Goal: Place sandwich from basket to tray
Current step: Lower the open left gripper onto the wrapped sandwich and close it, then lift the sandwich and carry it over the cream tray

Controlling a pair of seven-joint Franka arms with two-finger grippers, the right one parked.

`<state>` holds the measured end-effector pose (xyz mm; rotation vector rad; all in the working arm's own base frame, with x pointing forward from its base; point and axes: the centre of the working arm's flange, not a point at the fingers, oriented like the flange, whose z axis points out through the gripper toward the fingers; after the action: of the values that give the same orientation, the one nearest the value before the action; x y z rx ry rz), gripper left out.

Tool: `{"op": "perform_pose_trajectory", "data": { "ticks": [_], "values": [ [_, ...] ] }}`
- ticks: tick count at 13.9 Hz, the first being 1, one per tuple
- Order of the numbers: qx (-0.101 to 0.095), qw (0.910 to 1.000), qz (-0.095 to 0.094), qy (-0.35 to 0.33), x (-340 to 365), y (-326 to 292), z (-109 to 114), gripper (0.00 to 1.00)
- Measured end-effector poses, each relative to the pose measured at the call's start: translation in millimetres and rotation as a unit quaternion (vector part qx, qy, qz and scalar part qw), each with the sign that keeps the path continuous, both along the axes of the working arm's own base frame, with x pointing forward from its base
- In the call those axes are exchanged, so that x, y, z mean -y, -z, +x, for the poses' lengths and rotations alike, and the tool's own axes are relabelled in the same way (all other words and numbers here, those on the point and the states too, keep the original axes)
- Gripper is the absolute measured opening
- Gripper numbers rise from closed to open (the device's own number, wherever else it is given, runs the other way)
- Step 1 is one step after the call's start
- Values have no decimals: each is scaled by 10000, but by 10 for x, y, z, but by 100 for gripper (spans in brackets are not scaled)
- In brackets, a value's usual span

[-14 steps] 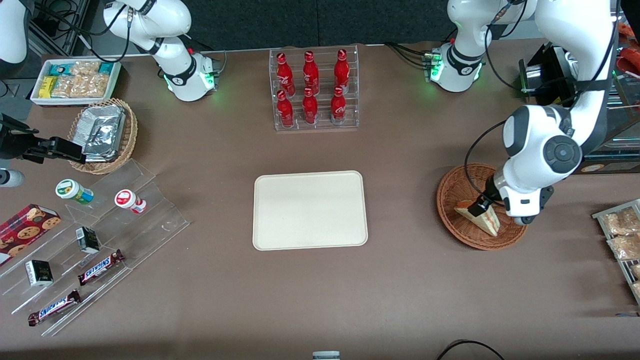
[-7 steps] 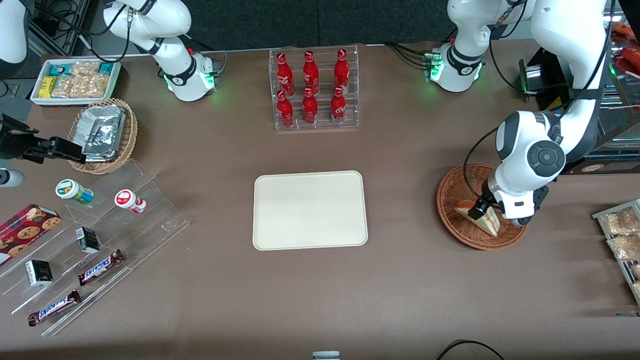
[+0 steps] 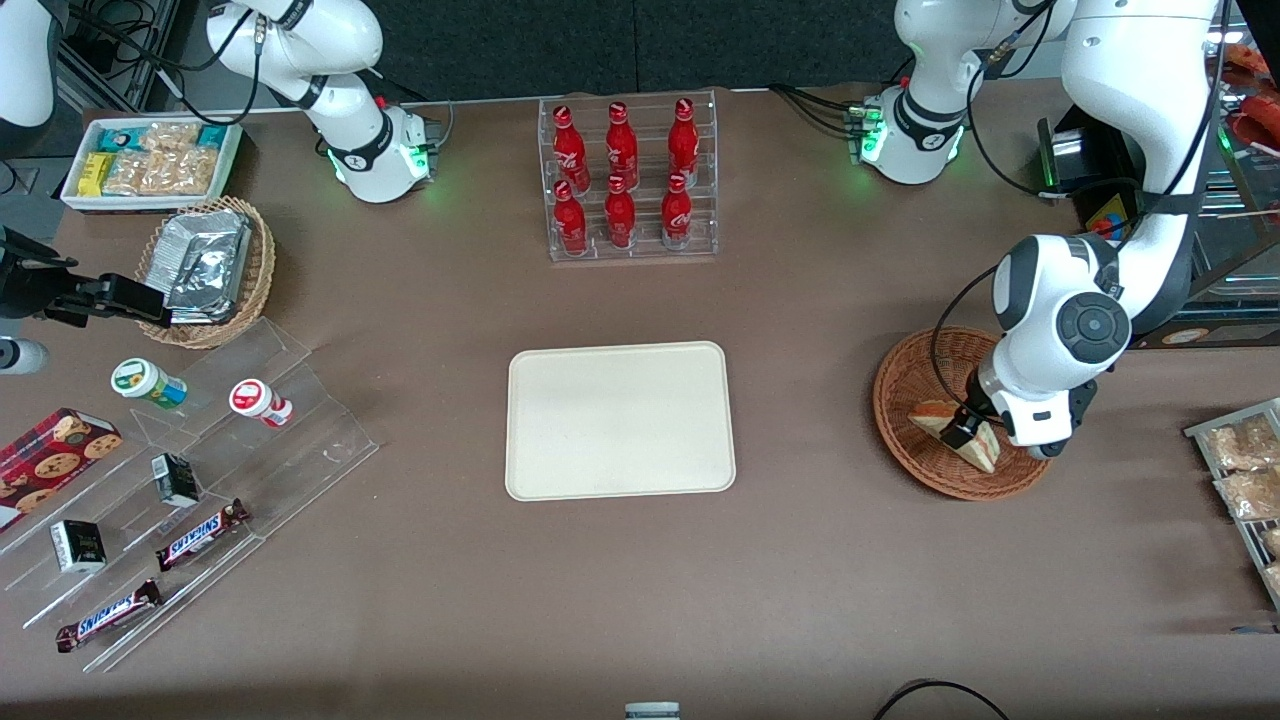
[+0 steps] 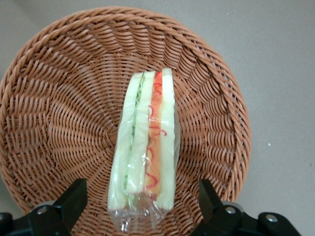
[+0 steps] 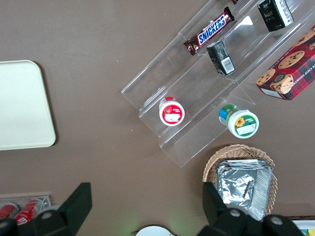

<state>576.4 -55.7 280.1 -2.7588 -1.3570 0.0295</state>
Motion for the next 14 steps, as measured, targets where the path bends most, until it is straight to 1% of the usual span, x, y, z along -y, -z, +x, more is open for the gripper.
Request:
{"op": "perform_pose_trajectory", "data": {
  "ticks": [4, 5, 6, 7, 8, 11, 12, 14],
  "values": [
    [-40, 10000, -1, -15, -18, 89, 2, 100],
    [-57, 10000, 0, -18, -15, 109, -1, 99],
    [-69, 10000, 2, -41, -11, 125, -3, 96],
    [-81, 9999, 4, -64, -7, 140, -5, 87],
    [-94, 9999, 5, -79, -4, 159, -7, 74],
    [-53, 9999, -3, -99, 3, 165, 10, 41],
    [-26, 9999, -5, -104, 4, 145, 27, 35],
    [32, 10000, 24, -54, 25, 58, 87, 28]
  ]
}}
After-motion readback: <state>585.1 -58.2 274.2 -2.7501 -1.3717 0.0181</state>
